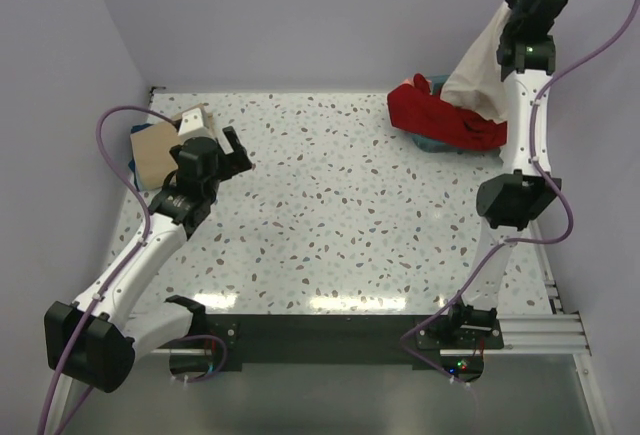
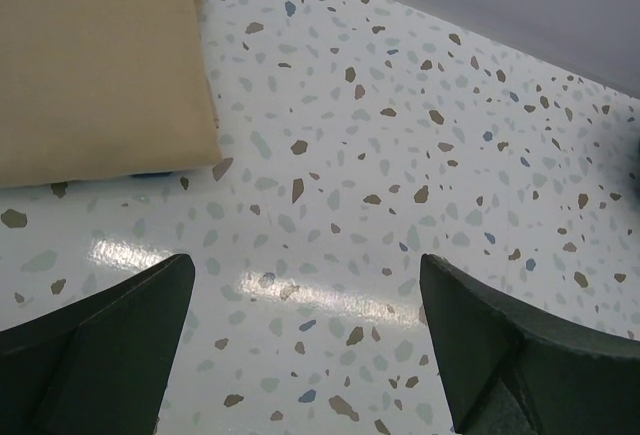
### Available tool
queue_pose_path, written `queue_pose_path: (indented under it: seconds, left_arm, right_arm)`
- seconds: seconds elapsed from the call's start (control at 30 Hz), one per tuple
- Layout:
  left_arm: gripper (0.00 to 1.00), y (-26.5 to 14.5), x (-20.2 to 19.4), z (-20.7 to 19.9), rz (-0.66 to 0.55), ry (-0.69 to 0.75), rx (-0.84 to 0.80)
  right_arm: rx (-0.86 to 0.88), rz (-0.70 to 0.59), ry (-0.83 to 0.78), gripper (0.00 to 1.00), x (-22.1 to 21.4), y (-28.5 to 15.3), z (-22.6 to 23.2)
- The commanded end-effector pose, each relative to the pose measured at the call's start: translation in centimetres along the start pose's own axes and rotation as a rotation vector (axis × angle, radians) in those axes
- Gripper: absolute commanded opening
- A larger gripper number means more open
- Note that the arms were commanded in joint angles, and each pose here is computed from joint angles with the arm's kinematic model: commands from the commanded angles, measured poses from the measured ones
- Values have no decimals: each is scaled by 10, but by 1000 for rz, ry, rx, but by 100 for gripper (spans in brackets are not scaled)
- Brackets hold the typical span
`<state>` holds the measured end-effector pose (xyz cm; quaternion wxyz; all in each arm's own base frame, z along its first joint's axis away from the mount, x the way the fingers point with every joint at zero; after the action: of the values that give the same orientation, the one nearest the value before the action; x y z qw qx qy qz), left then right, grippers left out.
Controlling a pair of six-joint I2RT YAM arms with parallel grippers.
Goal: Fold and stack the t-shirts
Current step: Grab the tshirt from the pile, then move the tshirt to the center of the board
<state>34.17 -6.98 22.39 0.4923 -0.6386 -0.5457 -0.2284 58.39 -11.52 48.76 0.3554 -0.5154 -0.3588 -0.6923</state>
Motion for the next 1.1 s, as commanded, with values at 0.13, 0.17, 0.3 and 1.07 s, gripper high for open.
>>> queue_pose_path:
  seconds: [0.13,0.17,0.3,1.07]
  left_arm:
    - [100,-6,14,-5,-30,-4,-26]
    - [100,-6,14,-4,-32,-4,-24]
    - [100,-10,18,-3,-55,-21,-25]
    - [100,-25,47,10,-175,-22,44]
  right_arm:
    - [90,-335,280,0,124,-35,25]
    - [112,-363,295,0,142,-48,28]
    - [232,-433,277,0,186,-95,52]
    - [1071,-187,375,0,213,-335,205]
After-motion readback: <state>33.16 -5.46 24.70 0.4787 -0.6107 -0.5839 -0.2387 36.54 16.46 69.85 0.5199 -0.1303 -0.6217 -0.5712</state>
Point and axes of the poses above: each gripper's point midway between its finger pads, its own y axis out along the fingers, its own z axis along the line the jaws close on, x = y × z, the point moved 1 cm from there along -y, back along the fingers, and after that the axes turned 8 degrees about -y, right-handed, at the moved point
